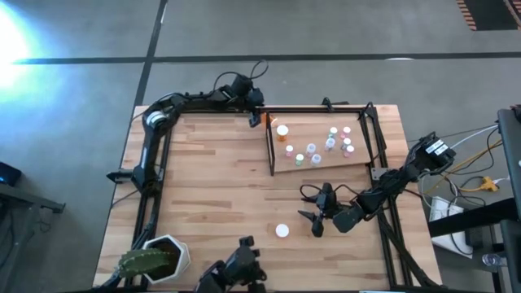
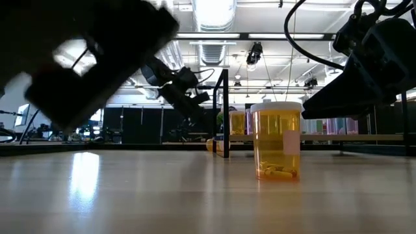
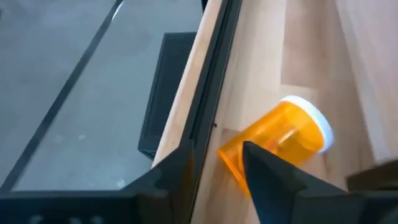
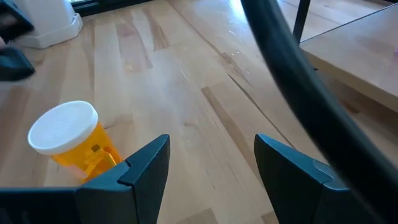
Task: Pick and place medicine bottles onto shelf by color
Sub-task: Put the top orange pill bottle on the shelf
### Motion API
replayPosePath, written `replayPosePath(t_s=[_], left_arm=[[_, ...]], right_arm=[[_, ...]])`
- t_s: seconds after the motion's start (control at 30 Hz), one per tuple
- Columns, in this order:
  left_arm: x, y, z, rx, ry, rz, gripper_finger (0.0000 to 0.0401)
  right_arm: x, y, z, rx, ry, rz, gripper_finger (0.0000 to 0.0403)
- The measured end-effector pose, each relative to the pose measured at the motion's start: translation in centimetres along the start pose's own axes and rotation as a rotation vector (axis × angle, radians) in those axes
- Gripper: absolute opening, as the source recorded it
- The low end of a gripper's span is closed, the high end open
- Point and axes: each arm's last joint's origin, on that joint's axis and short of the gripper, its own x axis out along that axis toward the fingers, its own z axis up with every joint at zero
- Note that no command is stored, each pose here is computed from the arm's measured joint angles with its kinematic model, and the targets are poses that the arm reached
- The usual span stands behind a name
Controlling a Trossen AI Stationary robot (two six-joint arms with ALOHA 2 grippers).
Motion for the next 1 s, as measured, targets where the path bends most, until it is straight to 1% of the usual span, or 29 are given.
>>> replayPosePath(t_s=[0.13, 0.27, 0.4, 0.67, 0.9, 0.97, 1.0], left_arm=[[1.5, 0.0, -0.8, -0.015, -0.021, -0.005, 0.0151], [1.5, 0.0, -0.6, 0.002, -0.047, -0.035, 0.0156], [1.6, 0.3, -0.2, -0.007, -0.054, -0.035, 0.0145], [1.6, 0.0, -0.9, -0.033, 0.024, -0.045, 0.0109], [1.5, -0.1, -1.2, -0.034, 0.046, -0.046, 0.0088], [1.5, -0.2, -1.3, -0.04, 0.068, -0.052, 0.0087], [1.5, -0.4, -1.7, -0.046, 0.106, -0.047, 0.0087]], right_arm=[[0.0, 0.0, 0.0, 0.007, 0.001, -0.001, 0.0224], [0.0, 0.0, 0.0, 0.022, 0.002, -0.003, 0.0224], [0.0, 0.0, 0.0, 0.034, -0.001, -0.001, 0.0224], [0.1, 0.4, 0.4, 0.048, -0.011, 0.006, 0.0224], [0.2, 0.8, 0.8, 0.058, -0.019, 0.014, 0.0224], [0.2, 0.9, 1.0, 0.059, -0.017, 0.019, 0.0224], [0.2, 1.0, 1.0, 0.06, -0.017, 0.022, 0.0224]])
